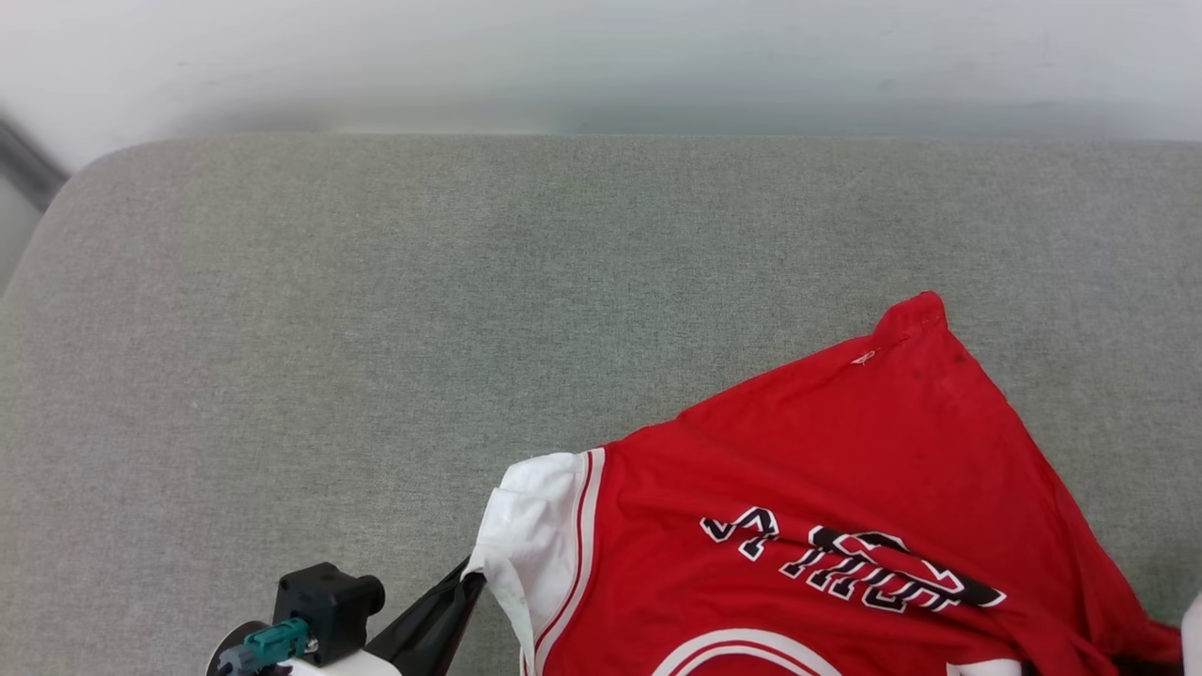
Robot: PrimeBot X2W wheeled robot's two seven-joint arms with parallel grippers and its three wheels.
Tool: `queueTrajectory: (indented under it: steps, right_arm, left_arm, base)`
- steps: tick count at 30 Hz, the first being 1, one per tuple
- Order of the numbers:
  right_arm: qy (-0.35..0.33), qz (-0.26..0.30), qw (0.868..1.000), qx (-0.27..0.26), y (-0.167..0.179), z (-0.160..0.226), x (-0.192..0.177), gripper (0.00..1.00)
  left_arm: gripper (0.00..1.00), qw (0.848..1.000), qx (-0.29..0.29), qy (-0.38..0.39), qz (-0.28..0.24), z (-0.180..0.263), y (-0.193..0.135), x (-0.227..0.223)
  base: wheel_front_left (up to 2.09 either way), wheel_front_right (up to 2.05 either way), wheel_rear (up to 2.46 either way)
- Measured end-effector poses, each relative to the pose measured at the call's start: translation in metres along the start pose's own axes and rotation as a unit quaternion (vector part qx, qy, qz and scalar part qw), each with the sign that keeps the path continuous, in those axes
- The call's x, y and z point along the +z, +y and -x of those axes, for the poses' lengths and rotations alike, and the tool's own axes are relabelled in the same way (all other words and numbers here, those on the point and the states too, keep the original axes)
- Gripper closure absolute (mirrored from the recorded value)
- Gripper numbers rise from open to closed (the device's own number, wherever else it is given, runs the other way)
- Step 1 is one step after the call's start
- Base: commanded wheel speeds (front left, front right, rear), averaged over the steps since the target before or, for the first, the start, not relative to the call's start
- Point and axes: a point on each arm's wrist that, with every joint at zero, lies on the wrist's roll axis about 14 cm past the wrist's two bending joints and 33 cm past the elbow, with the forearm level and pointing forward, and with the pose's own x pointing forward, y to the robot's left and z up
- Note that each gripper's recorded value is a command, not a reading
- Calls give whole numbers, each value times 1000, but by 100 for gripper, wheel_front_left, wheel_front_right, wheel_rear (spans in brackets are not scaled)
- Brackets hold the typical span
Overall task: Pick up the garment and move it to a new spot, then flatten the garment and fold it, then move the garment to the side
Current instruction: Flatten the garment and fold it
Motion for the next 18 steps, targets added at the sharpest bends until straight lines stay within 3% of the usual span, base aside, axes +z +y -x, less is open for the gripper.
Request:
queueTrajectory:
  steps: [6,11,18]
  right_arm:
    - [-71,47,996,12,14,26,56,0]
    - [-138,88,986,37,44,47,111,0]
    - [-159,143,975,55,88,38,165,0]
  left_arm:
    - [100,1000,5,-2,1,3,2,0]
    - [100,1000,8,-3,2,3,4,1]
    - [100,1000,12,-1,-1,-5,10,3]
  base:
    - [0,0,0]
    - [0,0,0]
    - [0,0,0]
